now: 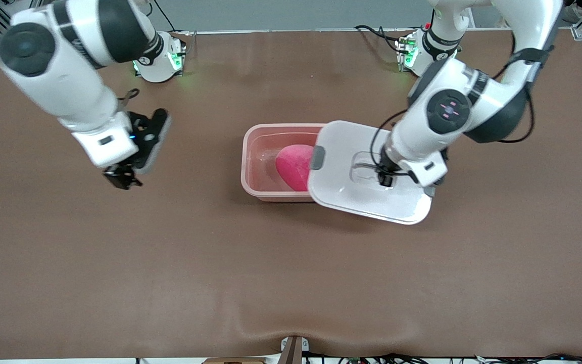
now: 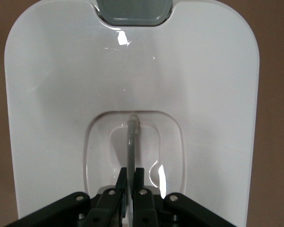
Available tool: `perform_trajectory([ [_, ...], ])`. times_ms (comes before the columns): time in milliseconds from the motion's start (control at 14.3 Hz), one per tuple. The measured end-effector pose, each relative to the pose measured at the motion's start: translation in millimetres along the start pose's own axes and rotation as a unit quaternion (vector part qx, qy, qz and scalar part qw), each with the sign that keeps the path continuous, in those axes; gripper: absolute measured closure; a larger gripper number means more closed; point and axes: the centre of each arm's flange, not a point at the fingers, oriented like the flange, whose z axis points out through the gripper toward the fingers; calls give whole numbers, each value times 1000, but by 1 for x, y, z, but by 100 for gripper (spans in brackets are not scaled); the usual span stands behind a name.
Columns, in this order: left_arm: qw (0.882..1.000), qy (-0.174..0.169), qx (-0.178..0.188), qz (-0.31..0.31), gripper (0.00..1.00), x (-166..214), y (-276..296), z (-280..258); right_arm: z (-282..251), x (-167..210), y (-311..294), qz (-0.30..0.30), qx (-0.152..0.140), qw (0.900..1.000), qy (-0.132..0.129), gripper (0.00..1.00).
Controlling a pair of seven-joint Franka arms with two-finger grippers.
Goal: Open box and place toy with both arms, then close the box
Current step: 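Lower the lid onto the box with the left gripper while the right gripper withdraws, then press the lid down onto the box with the left gripper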
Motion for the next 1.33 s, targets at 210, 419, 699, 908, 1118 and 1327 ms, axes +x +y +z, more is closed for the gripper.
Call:
perform_trajectory([
  [210,999,-9,-27,-46,93,-62,-18,5,-12,-55,22,128,4,992,7,0],
  [419,995,4,-46,-86,93,-111,-34,26,-21,-95,32,257,8,966,4,0],
  [699,990,21,-56,-128,93,-153,-44,59,-24,-160,56,360,9,933,-3,0],
  [908,989,21,-52,-133,93,-172,-51,69,-25,-192,64,486,11,874,-7,0],
  [1118,988,33,-68,-132,93,-189,-56,79,-28,-197,58,551,21,834,-20,0],
  [1327,989,47,-74,-115,93,-197,-59,95,-30,-207,54,584,29,811,-31,0],
])
